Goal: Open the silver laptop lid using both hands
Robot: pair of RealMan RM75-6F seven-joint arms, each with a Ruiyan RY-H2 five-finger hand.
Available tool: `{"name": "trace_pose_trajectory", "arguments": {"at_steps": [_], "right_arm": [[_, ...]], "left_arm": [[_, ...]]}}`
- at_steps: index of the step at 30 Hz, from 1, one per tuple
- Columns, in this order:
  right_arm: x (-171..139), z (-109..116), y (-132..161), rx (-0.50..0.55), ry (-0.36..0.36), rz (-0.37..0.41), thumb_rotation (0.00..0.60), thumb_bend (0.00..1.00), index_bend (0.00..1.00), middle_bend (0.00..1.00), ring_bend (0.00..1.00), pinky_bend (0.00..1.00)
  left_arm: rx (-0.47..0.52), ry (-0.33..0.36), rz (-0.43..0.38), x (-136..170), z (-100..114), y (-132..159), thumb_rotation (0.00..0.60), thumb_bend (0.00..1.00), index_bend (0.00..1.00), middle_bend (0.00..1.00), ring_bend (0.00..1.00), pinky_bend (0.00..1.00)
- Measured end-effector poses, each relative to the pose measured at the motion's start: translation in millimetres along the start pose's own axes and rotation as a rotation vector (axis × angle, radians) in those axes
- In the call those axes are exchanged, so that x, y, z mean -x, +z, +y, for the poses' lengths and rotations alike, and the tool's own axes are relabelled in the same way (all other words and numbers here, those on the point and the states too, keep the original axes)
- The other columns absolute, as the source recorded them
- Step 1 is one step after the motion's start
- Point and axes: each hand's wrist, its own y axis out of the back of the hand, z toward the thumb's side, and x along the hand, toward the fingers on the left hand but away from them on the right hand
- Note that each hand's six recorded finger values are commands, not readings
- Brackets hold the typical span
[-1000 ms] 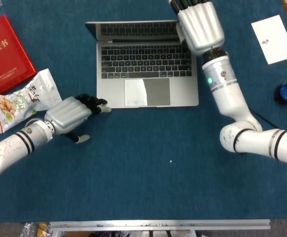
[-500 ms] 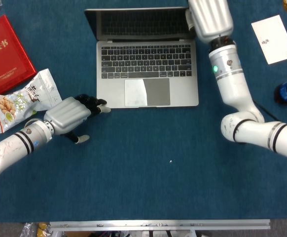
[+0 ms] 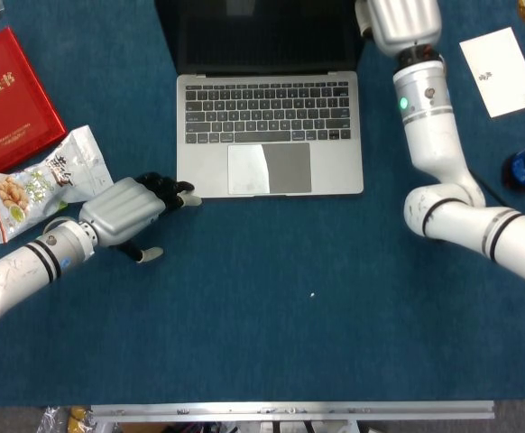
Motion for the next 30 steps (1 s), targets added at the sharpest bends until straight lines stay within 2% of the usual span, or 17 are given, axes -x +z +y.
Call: {"name": "trace_pose_trajectory", "arguments": {"at_steps": [13,30], "right_arm": [[14.8,0.3,-6.7,0.005,-0.009,-0.034,0.600,0.25,0.16,0.20,0.13,0.13],[29.2,1.1,-20.9,-0.014,-0.018,-0.089,0.600,0.25,0.16,0.20,0.13,0.13]], "left_arm": [[-0.001,-0.003,0.006,1.1,-0.7,-1.2,0.504,0.30,0.12,0.10,0.09,0.09],[-0.006,-0.009,0.011,2.2,-2.7,-2.8,0.501,0.30,0.12,0.10,0.09,0.09]]}}
